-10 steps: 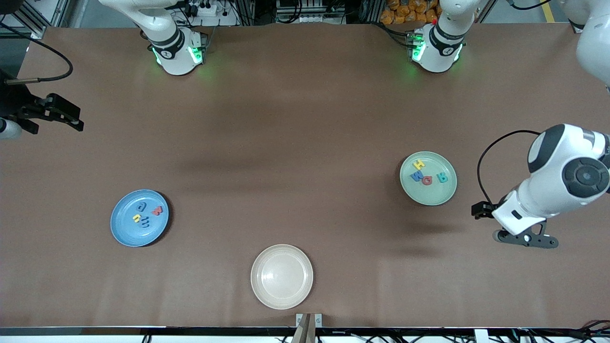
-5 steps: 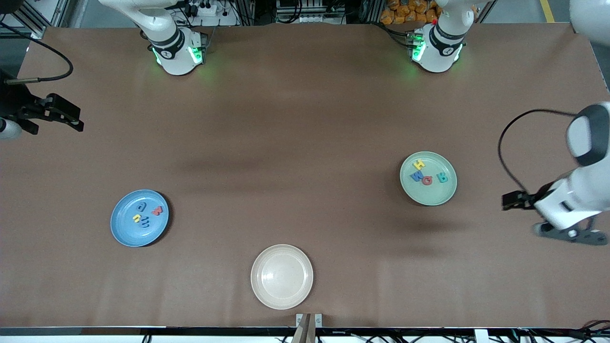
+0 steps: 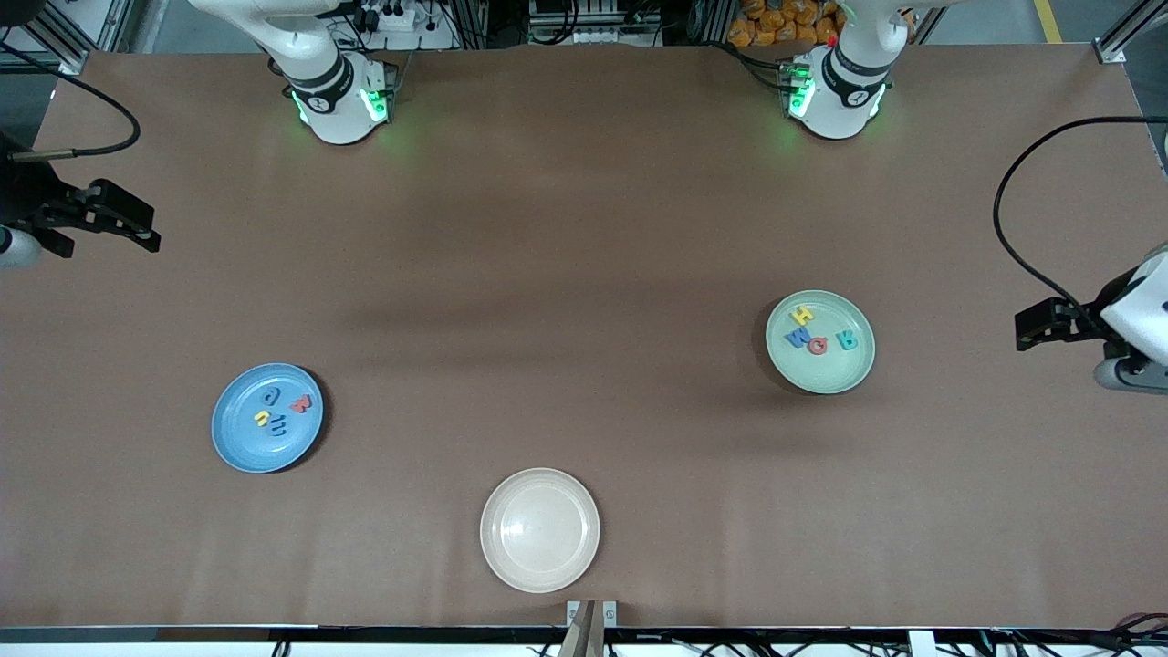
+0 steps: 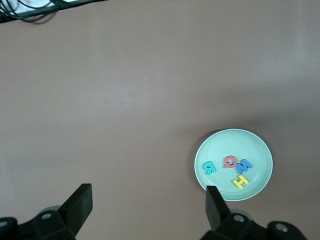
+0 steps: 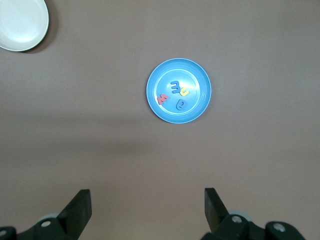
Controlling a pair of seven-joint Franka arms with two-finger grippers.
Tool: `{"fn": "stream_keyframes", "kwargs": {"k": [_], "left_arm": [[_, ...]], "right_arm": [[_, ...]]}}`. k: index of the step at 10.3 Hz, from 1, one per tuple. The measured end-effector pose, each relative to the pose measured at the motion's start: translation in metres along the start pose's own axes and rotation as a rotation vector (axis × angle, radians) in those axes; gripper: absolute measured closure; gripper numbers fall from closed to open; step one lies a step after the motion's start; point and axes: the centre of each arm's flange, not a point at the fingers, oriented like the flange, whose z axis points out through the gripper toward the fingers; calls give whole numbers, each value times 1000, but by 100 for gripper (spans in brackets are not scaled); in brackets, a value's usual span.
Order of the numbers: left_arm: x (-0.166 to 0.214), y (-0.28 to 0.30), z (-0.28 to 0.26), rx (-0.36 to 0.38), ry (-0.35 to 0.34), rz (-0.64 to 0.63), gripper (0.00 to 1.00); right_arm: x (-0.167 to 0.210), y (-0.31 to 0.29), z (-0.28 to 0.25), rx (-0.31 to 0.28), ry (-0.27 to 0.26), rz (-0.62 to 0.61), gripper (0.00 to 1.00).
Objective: Sort upper and lower case letters into plates
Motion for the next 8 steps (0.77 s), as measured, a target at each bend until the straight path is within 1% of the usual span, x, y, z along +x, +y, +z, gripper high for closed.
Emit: {"fn": "stream_keyframes", "kwargs": {"k": [1,3,5,6,8], "left_arm": [[-7,-4,-13,-21,13,-21,0],[-18,-3,-31,-44,12,-85,0],[-18,17,-39,-111,20,-175,0],[-19,21,-41,-131,23,-204,0],[-21,20,-46,-134,29,-224,0]], "right_arm": [[0,0,0,0,0,0,0],[0,0,0,0,0,0,0],[0,0,0,0,0,0,0],[0,0,0,0,0,0,0],[0,0,0,0,-1,0,0]]}}
